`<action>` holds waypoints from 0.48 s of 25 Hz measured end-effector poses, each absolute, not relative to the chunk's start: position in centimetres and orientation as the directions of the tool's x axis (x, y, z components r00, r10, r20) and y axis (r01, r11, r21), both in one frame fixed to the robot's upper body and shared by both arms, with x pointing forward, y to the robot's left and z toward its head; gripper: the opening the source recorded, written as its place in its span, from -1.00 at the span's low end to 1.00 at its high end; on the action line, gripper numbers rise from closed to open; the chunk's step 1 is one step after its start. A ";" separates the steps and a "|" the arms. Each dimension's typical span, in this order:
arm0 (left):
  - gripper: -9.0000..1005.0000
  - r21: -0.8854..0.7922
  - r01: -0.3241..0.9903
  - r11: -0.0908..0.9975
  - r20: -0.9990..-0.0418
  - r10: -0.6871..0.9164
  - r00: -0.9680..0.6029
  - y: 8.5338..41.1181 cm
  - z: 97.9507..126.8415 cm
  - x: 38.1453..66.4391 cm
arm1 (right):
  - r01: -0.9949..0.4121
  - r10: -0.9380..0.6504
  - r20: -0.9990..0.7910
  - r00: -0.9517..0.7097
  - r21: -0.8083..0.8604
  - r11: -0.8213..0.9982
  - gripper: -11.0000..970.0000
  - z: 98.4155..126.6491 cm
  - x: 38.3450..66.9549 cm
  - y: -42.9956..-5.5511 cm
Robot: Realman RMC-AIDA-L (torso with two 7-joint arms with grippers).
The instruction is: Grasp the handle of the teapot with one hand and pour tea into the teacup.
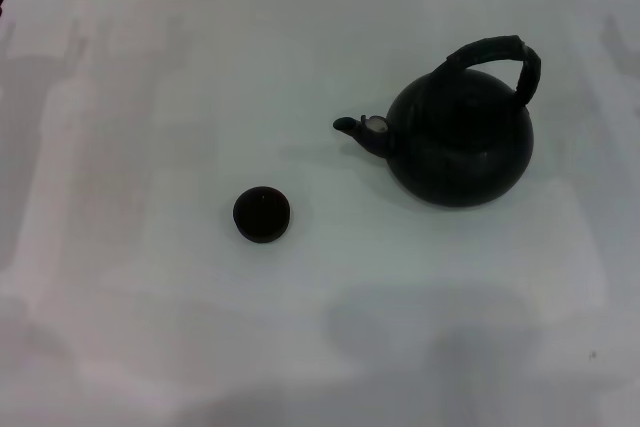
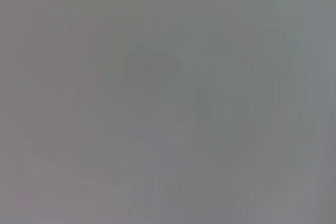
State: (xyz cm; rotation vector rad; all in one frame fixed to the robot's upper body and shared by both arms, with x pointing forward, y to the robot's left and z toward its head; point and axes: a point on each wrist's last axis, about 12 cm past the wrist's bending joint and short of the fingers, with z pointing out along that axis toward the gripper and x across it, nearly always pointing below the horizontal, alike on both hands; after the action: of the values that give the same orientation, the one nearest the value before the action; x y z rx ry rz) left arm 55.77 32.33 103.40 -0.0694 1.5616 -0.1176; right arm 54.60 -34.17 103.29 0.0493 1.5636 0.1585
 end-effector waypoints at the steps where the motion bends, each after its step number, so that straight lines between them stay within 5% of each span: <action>1: 0.77 -0.119 0.031 0.992 -0.993 -0.119 0.005 32.3 103.4 55.8 | -0.070 0.132 -0.991 -0.001 0.131 0.989 0.80 103.3 54.7 -34.1; 12: 0.77 -0.128 0.020 0.992 -0.991 -0.128 -0.029 32.2 102.8 55.5 | -0.067 0.136 -0.991 -0.010 0.136 0.988 0.80 103.2 54.6 -34.1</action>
State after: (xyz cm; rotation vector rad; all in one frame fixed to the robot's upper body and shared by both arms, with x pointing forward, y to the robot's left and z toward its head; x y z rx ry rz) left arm 55.54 32.18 102.82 -0.0839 1.5958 -0.1188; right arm 54.63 -34.14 103.18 0.0542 1.5726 0.1603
